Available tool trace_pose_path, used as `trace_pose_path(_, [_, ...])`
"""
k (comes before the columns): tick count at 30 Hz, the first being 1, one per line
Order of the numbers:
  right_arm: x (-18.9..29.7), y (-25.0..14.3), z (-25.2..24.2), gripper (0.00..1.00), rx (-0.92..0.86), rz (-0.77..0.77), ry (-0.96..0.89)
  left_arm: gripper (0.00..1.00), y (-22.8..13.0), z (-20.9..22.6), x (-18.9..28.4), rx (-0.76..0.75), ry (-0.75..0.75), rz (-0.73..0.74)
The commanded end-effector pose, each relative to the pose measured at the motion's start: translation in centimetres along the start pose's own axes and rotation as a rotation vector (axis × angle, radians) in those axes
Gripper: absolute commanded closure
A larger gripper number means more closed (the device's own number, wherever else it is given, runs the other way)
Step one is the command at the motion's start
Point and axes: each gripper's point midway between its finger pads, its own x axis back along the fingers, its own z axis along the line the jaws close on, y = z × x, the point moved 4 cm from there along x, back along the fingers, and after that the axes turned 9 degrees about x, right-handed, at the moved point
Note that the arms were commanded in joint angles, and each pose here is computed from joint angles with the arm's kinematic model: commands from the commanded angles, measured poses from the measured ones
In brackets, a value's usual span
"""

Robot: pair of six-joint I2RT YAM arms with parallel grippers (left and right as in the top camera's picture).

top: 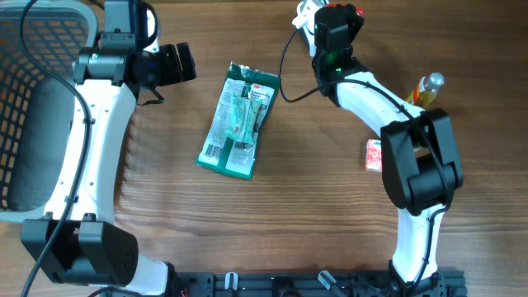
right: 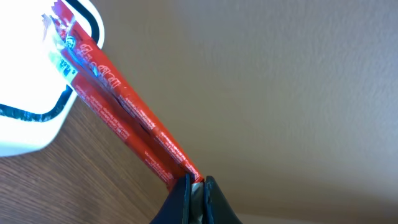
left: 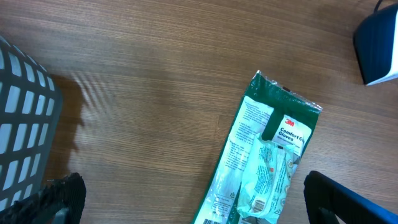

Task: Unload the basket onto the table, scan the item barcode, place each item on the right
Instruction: 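Hold the snack stick's barcode against the white scanner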

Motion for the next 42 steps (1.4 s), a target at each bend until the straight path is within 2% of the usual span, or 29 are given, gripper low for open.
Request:
trace_pose_path(1, [-0.1,0.6,1.6,0.96,0.084,0.011,0.026,0.00,0.0,0.0,-0.2,-0.006,-0.004,0.005])
trace_pose_path(7, [1.4,2.8,2.6,0.96,0.142,-0.049,0.052,0.00,0.0,0.0,-0.2,-0.006,-0.005,0.005])
trace_pose_path(16, [1.6,2.4,3.6,0.96,0.251,-0.023,0.089,0.00,0.0,0.0,-0.2,-0.006,-0.005,0.005])
trace_pose_path(19, [1.5,2.3,2.1,0.96,0.247,0.007,0.026,0.00,0.0,0.0,-0.2,-0.006,-0.005,0.005])
trace_pose_path(23, [1.1,1.7,0.8,0.96,0.342,0.034,-0.026,0.00,0.0,0.0,-0.2,-0.006,-0.004,0.005])
trace_pose_path(37, [1.8,1.5,5.5,0.96,0.474,-0.010,0.173,0.00,0.0,0.0,-0.2,-0.005,-0.005,0.005])
trace_pose_path(42, [2.0,1.6,5.8,0.96,0.411,-0.014,0.187,0.00,0.0,0.0,-0.2,-0.006,-0.005,0.005])
